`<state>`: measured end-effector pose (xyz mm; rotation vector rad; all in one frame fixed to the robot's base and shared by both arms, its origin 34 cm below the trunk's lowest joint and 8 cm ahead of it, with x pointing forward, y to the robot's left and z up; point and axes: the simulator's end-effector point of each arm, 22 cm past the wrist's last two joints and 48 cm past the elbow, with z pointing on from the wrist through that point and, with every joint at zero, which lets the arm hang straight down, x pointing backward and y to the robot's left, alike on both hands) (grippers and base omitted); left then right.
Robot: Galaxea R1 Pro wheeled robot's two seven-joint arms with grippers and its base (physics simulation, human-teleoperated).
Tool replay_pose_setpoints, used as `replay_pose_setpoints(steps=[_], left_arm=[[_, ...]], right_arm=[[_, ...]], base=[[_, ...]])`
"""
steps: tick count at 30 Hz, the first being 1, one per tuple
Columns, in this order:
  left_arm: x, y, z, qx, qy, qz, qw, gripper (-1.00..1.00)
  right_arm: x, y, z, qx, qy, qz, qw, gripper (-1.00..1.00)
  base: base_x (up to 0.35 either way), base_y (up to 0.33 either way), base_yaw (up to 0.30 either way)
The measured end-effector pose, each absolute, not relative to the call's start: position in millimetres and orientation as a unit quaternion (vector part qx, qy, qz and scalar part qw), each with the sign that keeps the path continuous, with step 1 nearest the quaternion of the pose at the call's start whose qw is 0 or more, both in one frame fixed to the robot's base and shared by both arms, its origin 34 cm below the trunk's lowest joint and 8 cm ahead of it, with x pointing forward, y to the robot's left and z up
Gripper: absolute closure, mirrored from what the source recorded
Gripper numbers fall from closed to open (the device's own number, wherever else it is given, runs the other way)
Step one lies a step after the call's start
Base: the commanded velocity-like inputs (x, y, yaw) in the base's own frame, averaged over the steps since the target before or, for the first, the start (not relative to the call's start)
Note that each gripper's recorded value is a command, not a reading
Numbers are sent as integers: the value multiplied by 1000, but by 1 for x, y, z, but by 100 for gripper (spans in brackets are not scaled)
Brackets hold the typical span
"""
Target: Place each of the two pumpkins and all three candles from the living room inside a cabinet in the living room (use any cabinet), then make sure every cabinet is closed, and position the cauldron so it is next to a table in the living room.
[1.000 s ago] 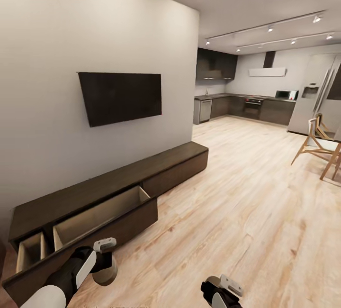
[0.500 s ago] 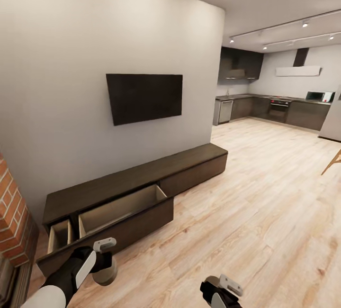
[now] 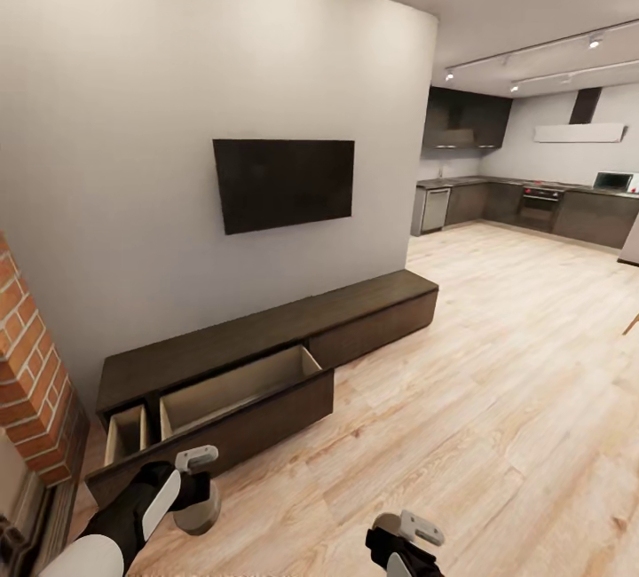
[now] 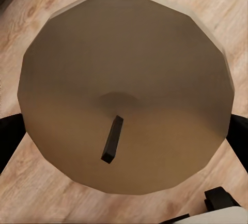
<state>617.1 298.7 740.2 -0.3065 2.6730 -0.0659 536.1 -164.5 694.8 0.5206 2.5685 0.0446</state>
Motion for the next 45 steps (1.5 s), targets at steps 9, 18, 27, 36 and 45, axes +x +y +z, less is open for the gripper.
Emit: replay_pose_setpoints(steps=[9, 18, 27, 36, 45], left_arm=[[616, 298, 739, -111, 969, -24, 221, 100], [616, 298, 737, -112, 969, -24, 220, 100], [614, 298, 734, -112, 970, -25, 216, 100], [614, 298, 734, -112, 970, -24, 215, 100], [614, 298, 734, -112, 970, -24, 216, 100]], right_arm=[[535, -163, 693, 190, 948, 16, 255, 100], [533, -160, 692, 189, 949, 18, 252, 100], [519, -146, 684, 176, 960, 27, 217, 100], [518, -148, 683, 170, 962, 27, 212, 100], [506, -152, 672, 159, 966, 15, 202, 100]], base=[[4, -278, 280], [103, -239, 283], [11, -13, 210], [183, 0, 5], [80, -4, 0]])
